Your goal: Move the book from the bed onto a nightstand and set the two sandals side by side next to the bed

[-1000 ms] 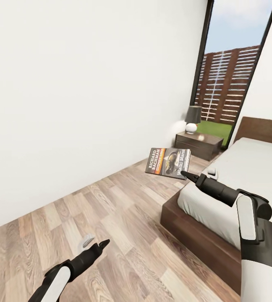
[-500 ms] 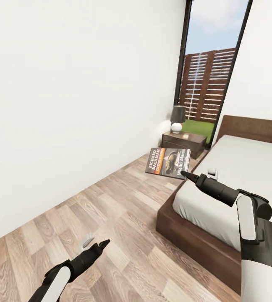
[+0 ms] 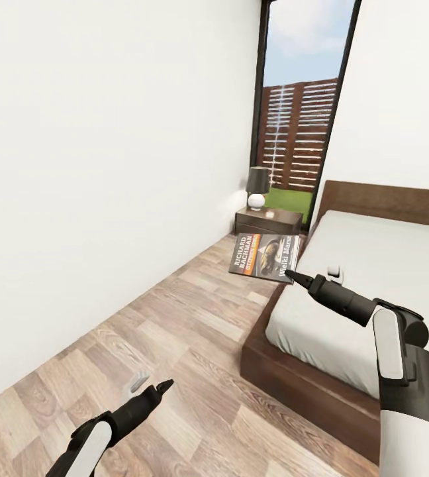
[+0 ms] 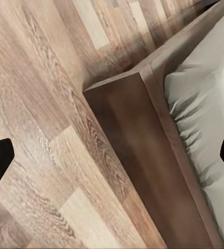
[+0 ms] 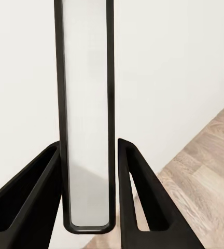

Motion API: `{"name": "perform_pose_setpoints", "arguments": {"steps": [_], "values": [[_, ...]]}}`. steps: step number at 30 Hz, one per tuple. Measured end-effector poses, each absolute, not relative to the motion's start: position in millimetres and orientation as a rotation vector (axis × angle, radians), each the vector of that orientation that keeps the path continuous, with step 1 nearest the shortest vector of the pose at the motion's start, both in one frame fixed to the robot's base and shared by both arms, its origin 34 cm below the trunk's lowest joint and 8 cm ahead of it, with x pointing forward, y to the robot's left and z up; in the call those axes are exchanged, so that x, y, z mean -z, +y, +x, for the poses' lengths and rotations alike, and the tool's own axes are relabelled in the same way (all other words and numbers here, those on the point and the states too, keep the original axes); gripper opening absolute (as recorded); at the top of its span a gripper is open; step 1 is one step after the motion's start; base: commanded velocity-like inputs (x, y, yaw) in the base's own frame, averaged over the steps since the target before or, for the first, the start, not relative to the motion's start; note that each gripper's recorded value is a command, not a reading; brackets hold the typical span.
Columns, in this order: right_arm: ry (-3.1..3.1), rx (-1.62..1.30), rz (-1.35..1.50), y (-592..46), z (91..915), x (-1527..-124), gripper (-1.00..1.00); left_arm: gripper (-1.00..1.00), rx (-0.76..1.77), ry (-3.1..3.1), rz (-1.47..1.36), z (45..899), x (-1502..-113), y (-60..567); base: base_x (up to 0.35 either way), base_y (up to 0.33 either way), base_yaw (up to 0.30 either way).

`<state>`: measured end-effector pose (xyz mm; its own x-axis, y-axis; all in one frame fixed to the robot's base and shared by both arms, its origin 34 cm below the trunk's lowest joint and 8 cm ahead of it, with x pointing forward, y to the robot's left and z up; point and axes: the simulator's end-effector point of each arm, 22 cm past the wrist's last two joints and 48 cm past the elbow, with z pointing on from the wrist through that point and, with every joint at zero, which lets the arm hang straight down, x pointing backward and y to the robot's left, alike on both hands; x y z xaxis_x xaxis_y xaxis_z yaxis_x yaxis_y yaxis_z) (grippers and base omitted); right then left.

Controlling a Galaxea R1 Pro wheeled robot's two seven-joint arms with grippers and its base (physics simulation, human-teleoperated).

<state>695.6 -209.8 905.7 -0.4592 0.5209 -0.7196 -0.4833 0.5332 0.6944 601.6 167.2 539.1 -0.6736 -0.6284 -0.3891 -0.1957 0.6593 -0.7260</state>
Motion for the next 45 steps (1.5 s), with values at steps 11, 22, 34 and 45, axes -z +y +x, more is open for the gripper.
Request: {"name": "perform_pose_setpoints", "arguments": {"steps": [11, 22, 34, 45], "values": [[1.689, -1.159, 0.032, -209.6, 695.7, -905.8, -1.00, 1.00, 0.878, 2.234, -0.637, 601.7, -538.9, 167.6, 0.253, 0.242, -0.216], [1.690, -1.157, 0.032, -210.1, 695.7, -905.7, -1.00, 1.00, 0.875, 2.235, -0.638, 601.6, -538.4, 167.9, 0.252, 0.244, -0.039], [1.690, -1.157, 0.032, -210.0, 695.7, -905.6, -1.00, 1.00, 0.873, 2.239, -0.641, 600.5, -536.3, 168.2, 0.252, 0.244, -0.109], [1.689, -1.158, 0.032, -209.5, 695.6, -905.6, -1.00, 1.00, 0.874, 2.239, -0.642, 600.3, -535.9, 167.5, 0.252, 0.244, -0.231]]}}
